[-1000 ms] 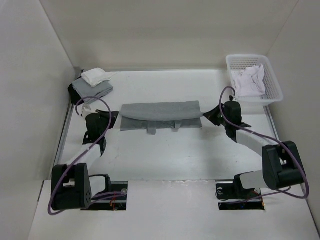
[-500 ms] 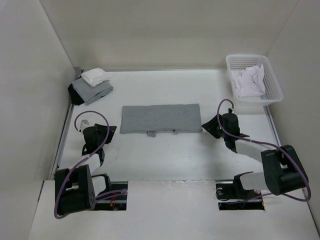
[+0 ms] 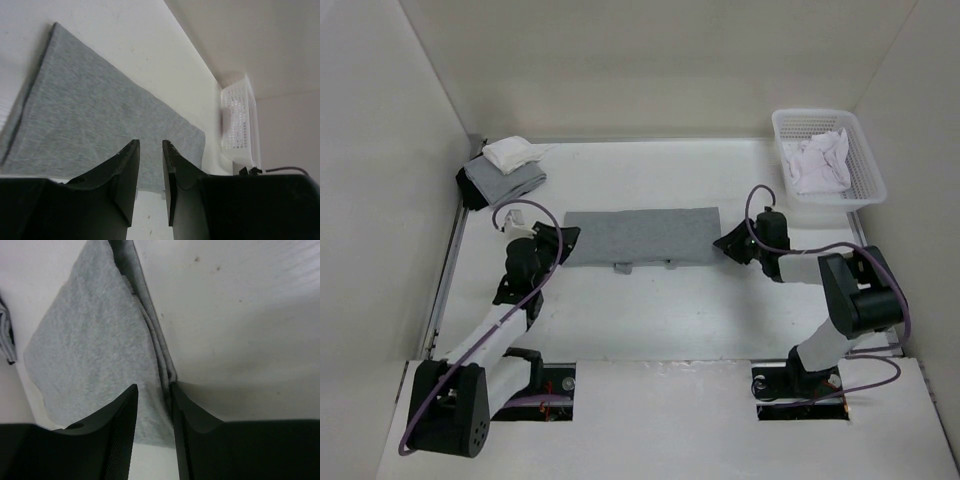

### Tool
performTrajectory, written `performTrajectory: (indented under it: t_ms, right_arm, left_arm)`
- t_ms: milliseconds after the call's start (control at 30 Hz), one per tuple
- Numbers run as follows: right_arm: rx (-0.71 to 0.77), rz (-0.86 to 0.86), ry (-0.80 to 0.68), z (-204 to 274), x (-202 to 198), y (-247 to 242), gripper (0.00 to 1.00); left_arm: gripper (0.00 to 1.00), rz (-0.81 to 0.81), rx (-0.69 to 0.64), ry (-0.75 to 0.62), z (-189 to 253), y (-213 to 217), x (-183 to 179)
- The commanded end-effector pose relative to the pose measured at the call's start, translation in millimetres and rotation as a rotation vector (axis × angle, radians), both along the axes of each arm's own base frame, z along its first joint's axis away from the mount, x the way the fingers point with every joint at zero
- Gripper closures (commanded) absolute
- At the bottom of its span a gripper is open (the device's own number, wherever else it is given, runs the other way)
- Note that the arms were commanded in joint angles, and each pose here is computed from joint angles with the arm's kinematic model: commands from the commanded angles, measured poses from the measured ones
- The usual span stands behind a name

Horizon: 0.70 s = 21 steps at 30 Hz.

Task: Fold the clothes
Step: Fold the tank top

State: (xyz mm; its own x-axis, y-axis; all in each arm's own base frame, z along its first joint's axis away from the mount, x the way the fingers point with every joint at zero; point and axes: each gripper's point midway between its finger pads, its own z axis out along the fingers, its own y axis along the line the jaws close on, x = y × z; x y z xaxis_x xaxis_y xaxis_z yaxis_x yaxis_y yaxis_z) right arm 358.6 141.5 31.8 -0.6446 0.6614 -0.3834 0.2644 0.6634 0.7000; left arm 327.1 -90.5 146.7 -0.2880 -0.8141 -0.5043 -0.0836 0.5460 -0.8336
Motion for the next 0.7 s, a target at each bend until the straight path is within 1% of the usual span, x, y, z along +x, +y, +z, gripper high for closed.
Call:
performTrajectory:
  t_ms: [0, 100, 133, 200, 233, 267, 367, 467, 567, 667]
  right_arm:
    - [0.1, 0.022, -0.043, 14.1, 15.2, 13.3, 0.64]
    - [0.124, 0.032, -0.035, 13.1, 22.6, 19.6, 0.72]
    - [0.131, 0.036, -0.027, 10.5, 25.3, 21.7, 0.76]
    - [0.147, 0.023, -0.029, 8.4, 30.7, 22.7, 0.91]
    - [0.153, 0.006, -0.059, 12.1, 32.4, 20.4, 0.95]
    - [0.161, -0.02, -0.097, 19.3, 34.5, 16.4, 0.98]
    - [0.141, -0.09, -0.187, 42.2, 34.2, -3.3, 1.0]
    - [0.093, -0.125, -0.234, 63.4, 24.6, -25.1, 1.0]
    - [0.016, -0.102, -0.292, 92.6, 15.7, -33.0, 1.0]
    - [-0.078, -0.072, -0.342, 125.4, 14.2, -33.9, 1.0]
  left_arm:
    - [0.76, -0.004, 0.018, -0.103, 33.5, -8.3, 11.8]
    - [0.76, -0.037, 0.011, -0.116, 36.2, -20.9, 13.8]
    - [0.76, -0.049, 0.009, -0.12, 36.5, -25.5, 14.2]
    - [0.76, -0.069, 0.005, -0.123, 34.6, -33.1, 14.8]
    - [0.76, -0.079, -0.001, -0.123, 33.4, -37.2, 14.9]
    - [0.76, -0.092, -0.006, -0.122, 31.4, -42.3, 14.5]
    - [0.76, -0.15, -0.014, -0.111, 21.9, -64.8, 10.3]
    - [0.76, -0.202, -0.028, -0.106, 14.8, -86.1, 6.2]
    - [0.75, -0.234, -0.045, -0.1, 9.2, -100.7, 3.7]
    - [0.74, -0.24, -0.065, -0.092, 4.6, -103.6, 2.1]
